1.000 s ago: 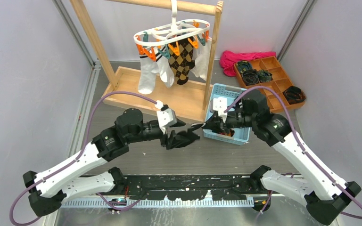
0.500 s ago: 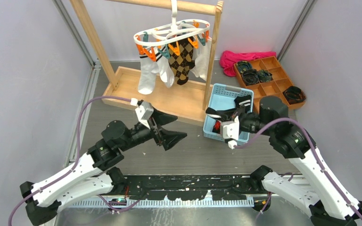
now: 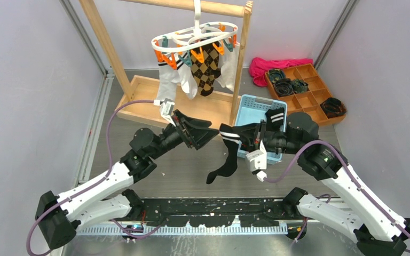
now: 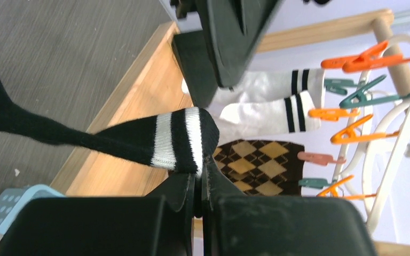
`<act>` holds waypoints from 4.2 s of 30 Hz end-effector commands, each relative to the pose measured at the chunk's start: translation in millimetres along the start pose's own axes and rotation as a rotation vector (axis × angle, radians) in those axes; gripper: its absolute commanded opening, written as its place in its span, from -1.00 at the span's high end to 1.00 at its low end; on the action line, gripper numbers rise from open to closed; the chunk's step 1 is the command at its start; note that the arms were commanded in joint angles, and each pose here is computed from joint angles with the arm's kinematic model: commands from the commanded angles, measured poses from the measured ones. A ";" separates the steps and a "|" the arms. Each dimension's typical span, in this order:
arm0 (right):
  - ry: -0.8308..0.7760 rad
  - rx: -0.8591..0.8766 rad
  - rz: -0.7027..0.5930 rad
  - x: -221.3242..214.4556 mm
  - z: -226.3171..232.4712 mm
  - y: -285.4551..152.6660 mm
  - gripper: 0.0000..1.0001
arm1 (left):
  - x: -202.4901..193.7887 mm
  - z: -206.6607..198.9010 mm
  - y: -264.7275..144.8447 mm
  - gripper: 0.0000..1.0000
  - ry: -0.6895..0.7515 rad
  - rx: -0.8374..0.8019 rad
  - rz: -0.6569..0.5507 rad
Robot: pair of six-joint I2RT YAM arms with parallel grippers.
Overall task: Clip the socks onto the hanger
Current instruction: Pick up the sock from the bin.
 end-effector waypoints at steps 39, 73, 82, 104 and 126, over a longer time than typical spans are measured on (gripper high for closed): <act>-0.074 -0.076 -0.015 11.3 -1.9 13.8 0.24 | 26.6 -7.0 8.4 0.99 -0.009 -0.309 0.050; 1.353 0.007 -0.226 12.0 20.3 54.7 -0.56 | 46.4 3.8 -12.7 1.00 0.824 -0.333 0.058; 1.294 0.039 -0.197 5.4 24.0 56.0 -0.58 | 52.5 -5.8 -11.8 1.00 0.800 -0.392 0.018; 1.160 0.068 -0.231 15.7 0.7 43.7 0.56 | 56.9 -12.3 -11.0 1.00 0.762 -0.419 -0.028; 0.976 0.055 -0.149 16.1 -11.4 34.2 0.98 | 39.9 -0.3 -35.7 -0.22 0.671 -0.228 -0.057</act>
Point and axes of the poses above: each gripper's point midway between its finger pads, its own y axis out along the fingers, its own z axis along the line the jaws close on, x = y × z, the point moved 10 cm from there along -y, back along the fingers, and after that the axes turned 9 degrees about y, right-handed, at the moved point
